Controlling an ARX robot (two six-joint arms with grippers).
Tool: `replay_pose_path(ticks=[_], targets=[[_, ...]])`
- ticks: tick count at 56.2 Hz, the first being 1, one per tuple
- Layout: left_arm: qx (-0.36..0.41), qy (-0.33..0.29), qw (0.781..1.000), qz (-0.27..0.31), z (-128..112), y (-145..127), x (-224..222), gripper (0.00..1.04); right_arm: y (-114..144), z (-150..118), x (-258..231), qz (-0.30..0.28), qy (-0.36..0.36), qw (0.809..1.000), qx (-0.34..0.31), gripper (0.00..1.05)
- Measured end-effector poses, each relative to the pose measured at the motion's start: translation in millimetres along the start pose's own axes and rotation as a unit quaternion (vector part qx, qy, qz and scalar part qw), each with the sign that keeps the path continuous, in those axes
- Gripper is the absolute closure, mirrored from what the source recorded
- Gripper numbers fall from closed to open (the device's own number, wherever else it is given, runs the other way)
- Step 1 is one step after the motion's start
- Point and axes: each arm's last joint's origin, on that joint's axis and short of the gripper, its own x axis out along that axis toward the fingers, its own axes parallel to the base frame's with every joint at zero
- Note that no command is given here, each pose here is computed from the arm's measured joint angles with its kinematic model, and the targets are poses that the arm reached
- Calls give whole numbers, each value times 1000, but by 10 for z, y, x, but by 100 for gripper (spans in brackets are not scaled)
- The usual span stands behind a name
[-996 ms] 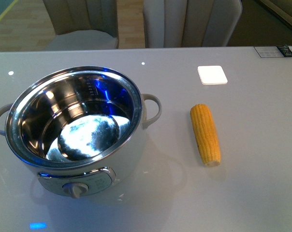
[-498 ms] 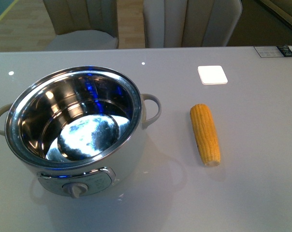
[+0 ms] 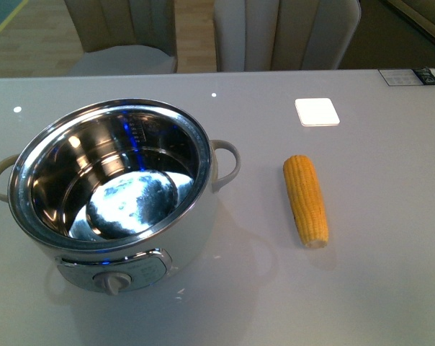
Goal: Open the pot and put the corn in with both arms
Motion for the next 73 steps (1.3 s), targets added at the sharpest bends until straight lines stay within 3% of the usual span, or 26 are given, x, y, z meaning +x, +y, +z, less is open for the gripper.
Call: replay_pose_path(ticks=[3,24,36,73], targets=[[13,9,1000,-24,-44,-72,-53,39,0,0,0,0,0,1000,0,9],[28,-4,999,-22,-158,-236,-239,101,0,0,0,0,0,1000,0,9],[29,-7,999,-28,-151,-372,-331,101,0,0,0,0,0,1000,0,9],[29,-4,999,-25,-163,-365,-508,101,0,0,0,0,0,1000,0,9]])
